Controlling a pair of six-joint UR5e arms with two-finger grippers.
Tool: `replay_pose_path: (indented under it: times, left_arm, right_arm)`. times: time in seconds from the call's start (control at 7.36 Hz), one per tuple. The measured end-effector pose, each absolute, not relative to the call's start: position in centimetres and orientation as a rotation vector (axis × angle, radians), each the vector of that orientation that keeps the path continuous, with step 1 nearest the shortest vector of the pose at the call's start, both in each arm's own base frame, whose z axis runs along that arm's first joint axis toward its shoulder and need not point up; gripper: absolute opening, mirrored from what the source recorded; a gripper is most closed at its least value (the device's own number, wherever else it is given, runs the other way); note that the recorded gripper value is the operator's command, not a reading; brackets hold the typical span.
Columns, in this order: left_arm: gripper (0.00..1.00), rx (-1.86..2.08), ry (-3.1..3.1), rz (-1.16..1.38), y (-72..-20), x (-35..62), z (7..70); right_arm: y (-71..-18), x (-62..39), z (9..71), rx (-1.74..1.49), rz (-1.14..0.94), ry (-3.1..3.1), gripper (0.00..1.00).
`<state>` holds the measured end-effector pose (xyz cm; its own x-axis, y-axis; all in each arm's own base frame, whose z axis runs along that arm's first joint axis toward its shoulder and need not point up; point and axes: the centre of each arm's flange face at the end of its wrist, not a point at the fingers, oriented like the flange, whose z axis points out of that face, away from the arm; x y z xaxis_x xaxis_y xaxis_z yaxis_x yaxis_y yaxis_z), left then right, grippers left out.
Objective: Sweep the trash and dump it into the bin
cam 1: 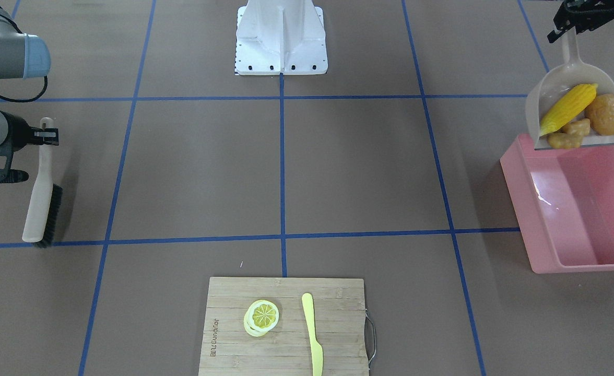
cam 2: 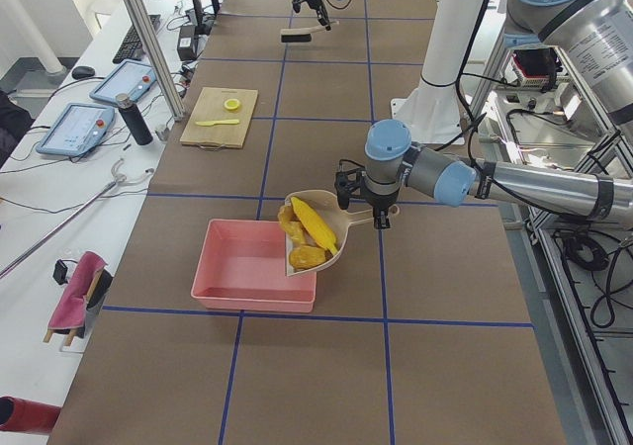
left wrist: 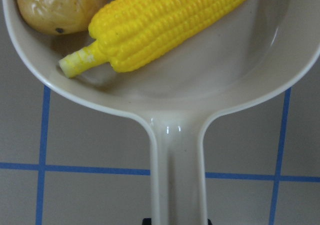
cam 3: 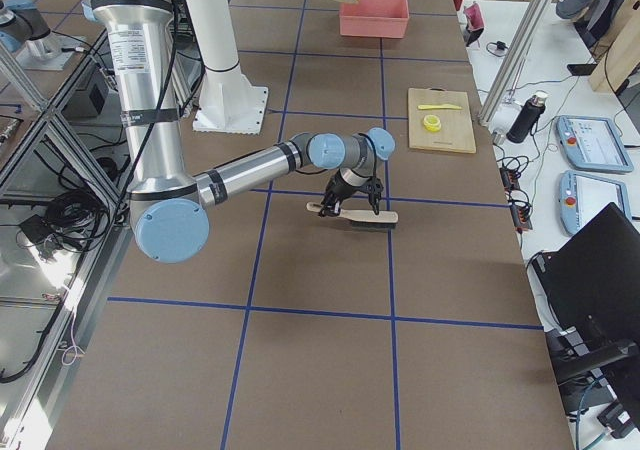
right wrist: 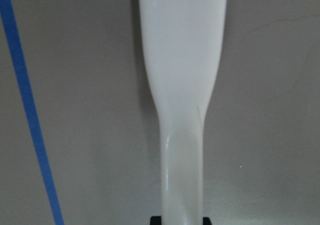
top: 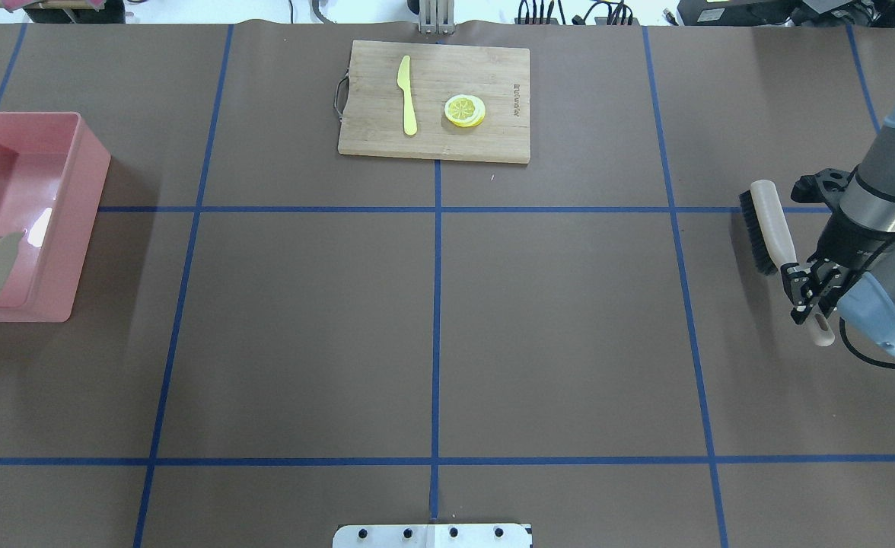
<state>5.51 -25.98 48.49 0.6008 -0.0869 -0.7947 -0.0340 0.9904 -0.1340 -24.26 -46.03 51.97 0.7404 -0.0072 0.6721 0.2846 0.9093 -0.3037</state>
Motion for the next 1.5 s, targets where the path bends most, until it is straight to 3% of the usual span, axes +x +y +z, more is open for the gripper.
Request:
replay_pose_path:
  times: [1.09,1.5]
  left_arm:
    - [0.00,-0.222,0.862,0.037,-25.3,5.2,51.3]
    - [0.00,-0.183,0.818,0.007,-26.8,4.6,50.8]
  right_arm:
    - [-45.3,-25.5,52.2,-0.421,-0.152,-0.718,0.01]
    - [-45.3,-25.6,52.1,-0.421,-0.153,-0.718,0.14]
